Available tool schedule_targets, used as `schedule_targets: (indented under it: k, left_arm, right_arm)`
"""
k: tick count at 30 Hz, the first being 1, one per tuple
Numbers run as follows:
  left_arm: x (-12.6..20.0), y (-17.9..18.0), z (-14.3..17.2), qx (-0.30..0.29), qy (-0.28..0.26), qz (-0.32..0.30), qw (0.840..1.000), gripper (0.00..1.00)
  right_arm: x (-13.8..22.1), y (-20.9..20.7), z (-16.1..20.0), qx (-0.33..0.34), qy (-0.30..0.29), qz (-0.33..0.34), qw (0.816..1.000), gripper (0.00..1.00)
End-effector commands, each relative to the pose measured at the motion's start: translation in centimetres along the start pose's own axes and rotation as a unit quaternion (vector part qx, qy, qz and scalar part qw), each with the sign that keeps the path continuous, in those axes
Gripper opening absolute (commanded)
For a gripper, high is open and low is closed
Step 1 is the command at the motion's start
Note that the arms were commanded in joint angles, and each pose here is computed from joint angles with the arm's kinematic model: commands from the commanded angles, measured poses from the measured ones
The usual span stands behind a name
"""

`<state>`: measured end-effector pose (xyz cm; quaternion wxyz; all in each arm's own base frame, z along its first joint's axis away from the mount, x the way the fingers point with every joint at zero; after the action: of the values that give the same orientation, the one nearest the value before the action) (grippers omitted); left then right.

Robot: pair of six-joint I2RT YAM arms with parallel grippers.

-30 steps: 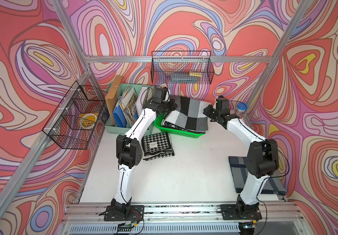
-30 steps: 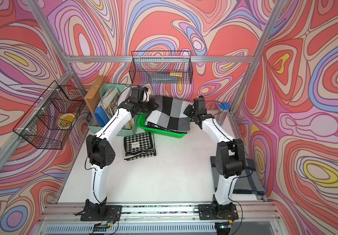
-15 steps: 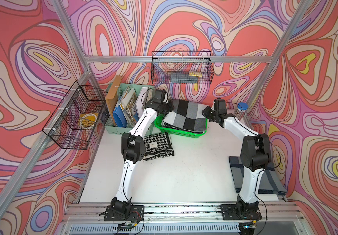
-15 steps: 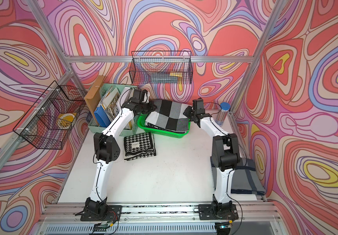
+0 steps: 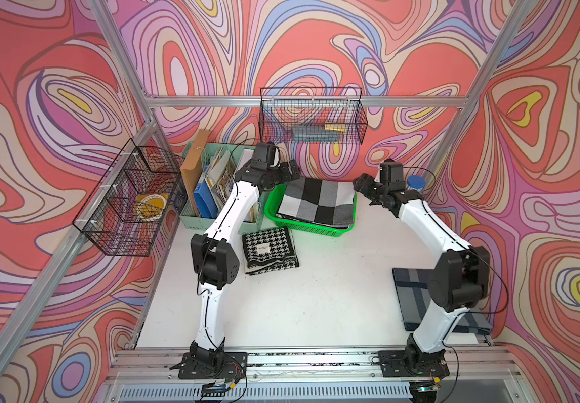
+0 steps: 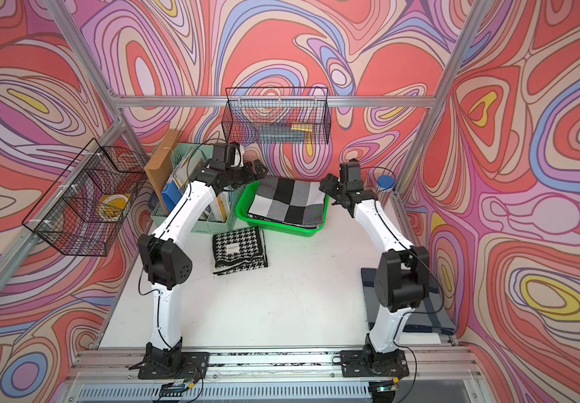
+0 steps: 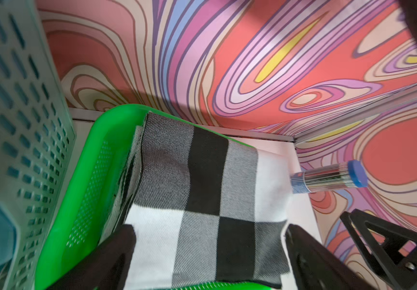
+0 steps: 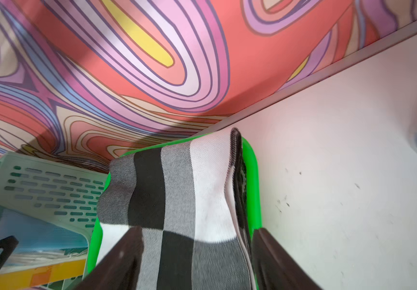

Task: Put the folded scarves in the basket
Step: Place the scarf in the basket, then move the scarf to the center of the board.

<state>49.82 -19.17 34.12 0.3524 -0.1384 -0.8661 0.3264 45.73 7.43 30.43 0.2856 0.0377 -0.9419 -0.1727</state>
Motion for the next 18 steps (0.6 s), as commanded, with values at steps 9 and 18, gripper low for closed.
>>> schedule_targets:
  k: [9,18]
  left_arm:
    - [7.9,-2.3,9.4,0.004,0.024,0.037,0.999,0.97]
    - [11.2,-2.6,18.3,0.001,0.068,0.045,0.997,0.95]
  right_arm:
    - [11.0,-4.4,7.6,0.021,0.046,0.093,0.994,0.70]
    - [16.7,-7.0,13.4,0.025,0.012,0.103,0.994,0.70]
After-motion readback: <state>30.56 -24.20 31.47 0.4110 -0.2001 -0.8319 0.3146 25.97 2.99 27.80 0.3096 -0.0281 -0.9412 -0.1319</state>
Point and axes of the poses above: each gripper's point midway between its finger pads, its own x axis back along the fingers, its own y axis along the line the jaws close on, z = x × y, the point moved 7 cm from there along x, back along the fingers, and after that the axes turned 12 degrees about x, right-handed, at the moved point
